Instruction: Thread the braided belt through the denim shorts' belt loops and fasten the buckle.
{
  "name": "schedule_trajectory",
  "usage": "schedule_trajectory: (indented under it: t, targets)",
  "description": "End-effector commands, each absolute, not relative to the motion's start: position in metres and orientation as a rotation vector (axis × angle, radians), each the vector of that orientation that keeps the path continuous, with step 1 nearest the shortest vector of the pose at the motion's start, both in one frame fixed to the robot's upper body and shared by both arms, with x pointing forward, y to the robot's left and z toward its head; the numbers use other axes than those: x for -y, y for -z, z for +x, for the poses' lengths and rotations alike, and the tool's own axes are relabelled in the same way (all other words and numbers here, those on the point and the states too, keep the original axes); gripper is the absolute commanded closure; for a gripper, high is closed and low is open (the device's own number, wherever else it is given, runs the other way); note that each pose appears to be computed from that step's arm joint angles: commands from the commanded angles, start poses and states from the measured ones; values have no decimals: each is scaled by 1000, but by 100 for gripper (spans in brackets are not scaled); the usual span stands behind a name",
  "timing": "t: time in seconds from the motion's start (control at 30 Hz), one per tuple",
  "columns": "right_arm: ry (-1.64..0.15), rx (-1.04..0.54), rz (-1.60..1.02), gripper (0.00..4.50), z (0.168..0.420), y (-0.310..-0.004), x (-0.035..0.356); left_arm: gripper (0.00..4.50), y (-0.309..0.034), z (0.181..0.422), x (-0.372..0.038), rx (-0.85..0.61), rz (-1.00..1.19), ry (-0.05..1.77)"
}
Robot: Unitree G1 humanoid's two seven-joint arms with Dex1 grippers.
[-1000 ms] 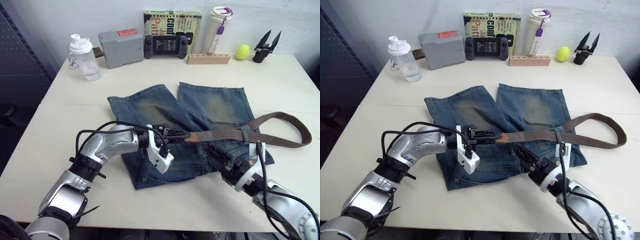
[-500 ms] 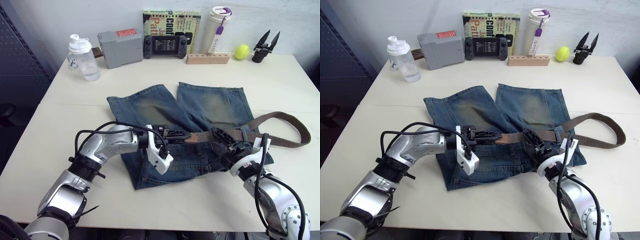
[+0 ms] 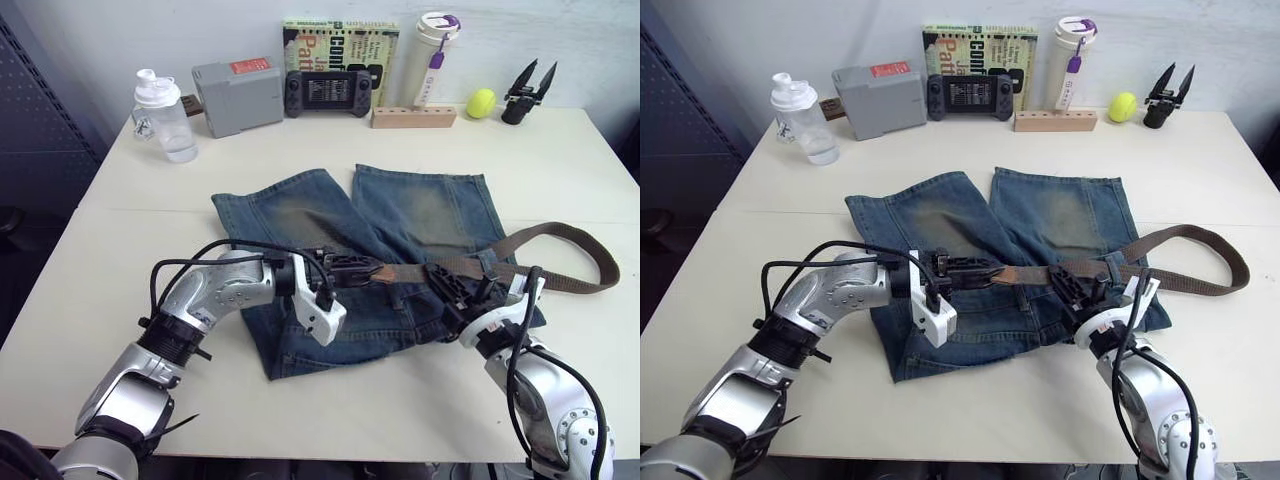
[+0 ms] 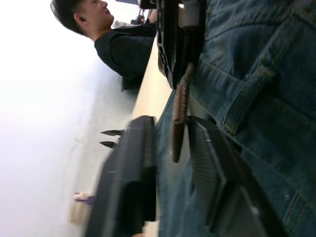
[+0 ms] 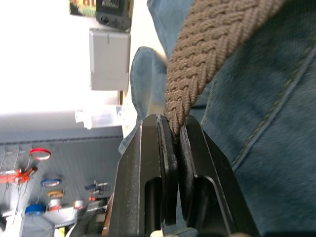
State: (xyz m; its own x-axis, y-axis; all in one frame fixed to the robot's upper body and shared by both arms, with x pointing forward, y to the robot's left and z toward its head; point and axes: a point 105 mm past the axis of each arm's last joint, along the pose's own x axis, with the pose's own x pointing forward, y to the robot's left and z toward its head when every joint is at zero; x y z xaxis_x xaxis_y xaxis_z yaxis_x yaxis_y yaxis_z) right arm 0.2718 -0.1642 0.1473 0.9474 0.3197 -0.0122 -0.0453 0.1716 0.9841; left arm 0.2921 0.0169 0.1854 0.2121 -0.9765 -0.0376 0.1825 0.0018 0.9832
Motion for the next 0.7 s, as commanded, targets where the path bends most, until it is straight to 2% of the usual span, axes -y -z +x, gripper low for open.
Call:
schedule_trajectory:
  t: [0.03, 0.07, 0.17, 0.27, 0.43, 0.7]
  targets:
    - [-276, -159, 1312, 450, 269, -159, 184, 154, -198, 279, -22, 812, 917, 1237]
    - [-291, -149, 1260, 450, 268, -162, 190, 115, -196, 276, -27, 757, 865, 1269]
    - [-309, -115, 1172, 450, 269, -172, 209, 115, -187, 269, -39, 561, 682, 1367]
    - [-318, -117, 1082, 450, 272, -174, 217, 115, -182, 260, -44, 461, 583, 1418]
    - [-341, -126, 989, 450, 282, -175, 215, 115, -176, 254, -50, 386, 563, 1423]
    - [-351, -155, 896, 450, 285, -163, 201, 115, -181, 257, -51, 391, 574, 1376]
